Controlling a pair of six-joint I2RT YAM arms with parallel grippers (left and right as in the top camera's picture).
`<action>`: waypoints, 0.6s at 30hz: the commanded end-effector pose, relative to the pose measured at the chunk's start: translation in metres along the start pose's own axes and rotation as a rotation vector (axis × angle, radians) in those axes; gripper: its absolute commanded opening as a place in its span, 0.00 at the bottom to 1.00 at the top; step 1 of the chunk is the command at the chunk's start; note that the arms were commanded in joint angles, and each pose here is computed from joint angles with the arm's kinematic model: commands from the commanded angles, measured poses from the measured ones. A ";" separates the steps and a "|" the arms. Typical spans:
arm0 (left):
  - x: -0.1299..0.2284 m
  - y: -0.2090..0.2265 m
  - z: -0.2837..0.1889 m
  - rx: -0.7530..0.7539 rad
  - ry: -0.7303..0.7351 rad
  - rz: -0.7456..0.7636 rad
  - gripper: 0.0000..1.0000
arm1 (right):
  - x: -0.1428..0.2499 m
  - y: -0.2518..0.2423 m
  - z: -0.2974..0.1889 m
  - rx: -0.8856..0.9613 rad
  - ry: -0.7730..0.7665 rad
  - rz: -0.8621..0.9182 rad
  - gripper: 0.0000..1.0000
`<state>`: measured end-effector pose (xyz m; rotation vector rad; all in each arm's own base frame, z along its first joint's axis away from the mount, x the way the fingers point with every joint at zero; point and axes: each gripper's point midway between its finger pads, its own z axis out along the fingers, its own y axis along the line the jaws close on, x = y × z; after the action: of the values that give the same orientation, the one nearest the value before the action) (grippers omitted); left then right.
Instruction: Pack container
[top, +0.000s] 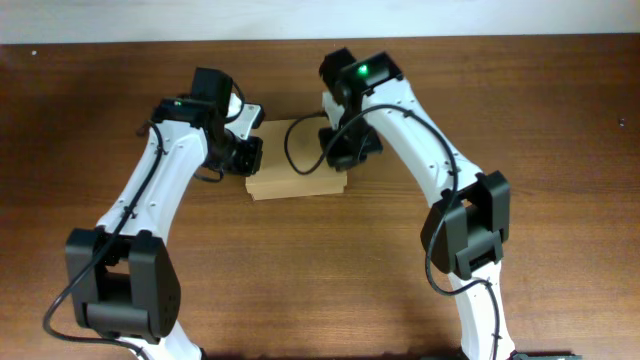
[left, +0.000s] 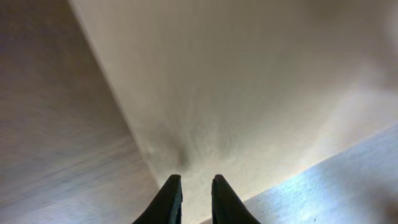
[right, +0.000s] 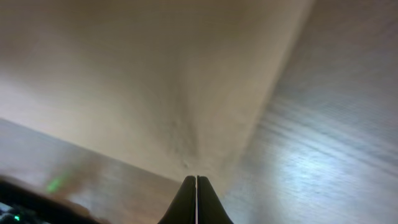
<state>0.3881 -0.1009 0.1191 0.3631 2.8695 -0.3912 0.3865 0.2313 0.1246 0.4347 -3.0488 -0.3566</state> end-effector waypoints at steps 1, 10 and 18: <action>-0.040 0.012 -0.050 -0.045 -0.156 -0.011 0.22 | -0.029 -0.028 -0.059 0.043 -0.183 0.027 0.04; -0.086 0.117 -0.157 -0.377 -0.424 -0.143 0.34 | -0.035 -0.154 -0.147 0.149 -0.386 0.323 0.04; -0.064 0.183 -0.186 -0.451 -0.461 -0.283 0.35 | -0.010 -0.237 -0.179 0.172 -0.442 0.517 0.04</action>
<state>0.4698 0.0961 0.2505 -0.1680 2.4860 0.0820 0.4764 -0.0126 0.2225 -0.4324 -3.4115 -0.1947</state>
